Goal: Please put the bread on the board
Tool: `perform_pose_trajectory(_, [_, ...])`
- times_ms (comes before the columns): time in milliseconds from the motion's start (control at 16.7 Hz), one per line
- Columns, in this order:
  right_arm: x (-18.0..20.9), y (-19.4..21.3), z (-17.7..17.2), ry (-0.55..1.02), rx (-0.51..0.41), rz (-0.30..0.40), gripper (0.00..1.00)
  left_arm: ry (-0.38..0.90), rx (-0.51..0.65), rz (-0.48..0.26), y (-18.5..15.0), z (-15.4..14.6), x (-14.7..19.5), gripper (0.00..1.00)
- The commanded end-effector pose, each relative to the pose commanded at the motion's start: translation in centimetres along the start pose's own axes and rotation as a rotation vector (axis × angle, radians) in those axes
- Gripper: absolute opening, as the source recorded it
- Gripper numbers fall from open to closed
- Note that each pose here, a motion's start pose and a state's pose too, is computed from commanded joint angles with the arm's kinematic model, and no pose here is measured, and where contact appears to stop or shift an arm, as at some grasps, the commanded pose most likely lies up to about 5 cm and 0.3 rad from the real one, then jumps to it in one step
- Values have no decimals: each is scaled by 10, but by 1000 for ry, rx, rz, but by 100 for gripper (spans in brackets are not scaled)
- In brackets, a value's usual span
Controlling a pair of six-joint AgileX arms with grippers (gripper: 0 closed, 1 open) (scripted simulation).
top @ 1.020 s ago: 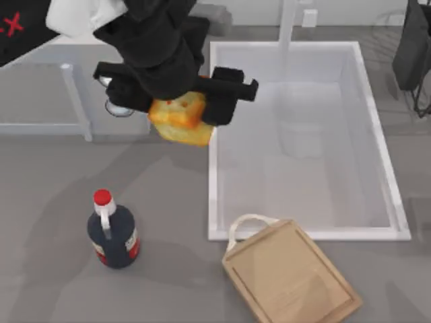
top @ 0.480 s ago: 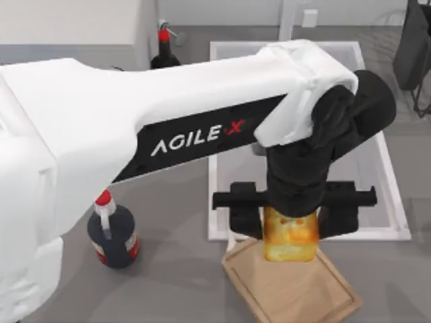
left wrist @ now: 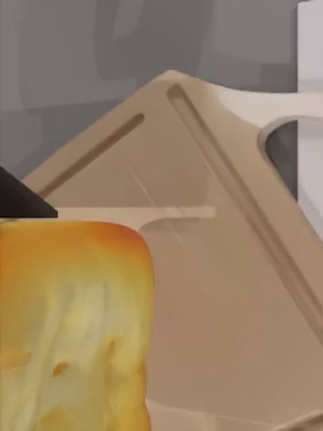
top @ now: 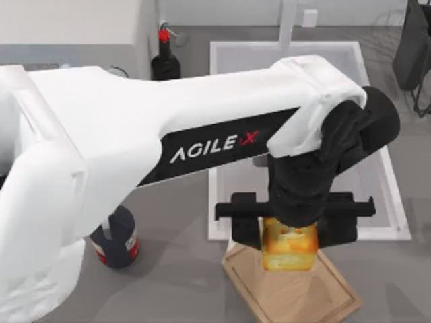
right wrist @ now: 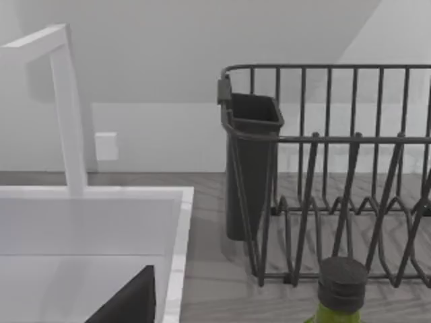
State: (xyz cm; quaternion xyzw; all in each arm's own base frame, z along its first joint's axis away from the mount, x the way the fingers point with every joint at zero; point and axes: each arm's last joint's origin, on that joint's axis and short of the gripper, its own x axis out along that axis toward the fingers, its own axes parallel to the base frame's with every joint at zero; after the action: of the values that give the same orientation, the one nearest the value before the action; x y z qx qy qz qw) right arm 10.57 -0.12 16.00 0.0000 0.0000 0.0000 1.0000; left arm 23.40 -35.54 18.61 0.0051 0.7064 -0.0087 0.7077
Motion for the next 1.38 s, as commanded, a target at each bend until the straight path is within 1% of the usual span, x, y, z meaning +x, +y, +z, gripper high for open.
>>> perform_pose_trajectory(180, [0,0,0,0,0,0,100,1,0,1,0,0,4,0])
perform_pose_trajectory(420, [0,0,0,0,0,0,100,1,3,3,-1,0,17,0])
perform_pose_trajectory(780, [0,0,0,0,0,0,100,-10,4,-14,-2,-1,33,0])
perform_pose_trajectory(960, [0,0,0,0,0,0,100,-1,2,1,-1,-2,45,0])
perform_pose_trajectory(1200, [0,0,0,0,0,0,100,0,2,2,-1,-2,45,0])
perform_pose_trajectory(1380, [0,0,0,0,0,0,100,0,2,2,-1,-2,45,23])
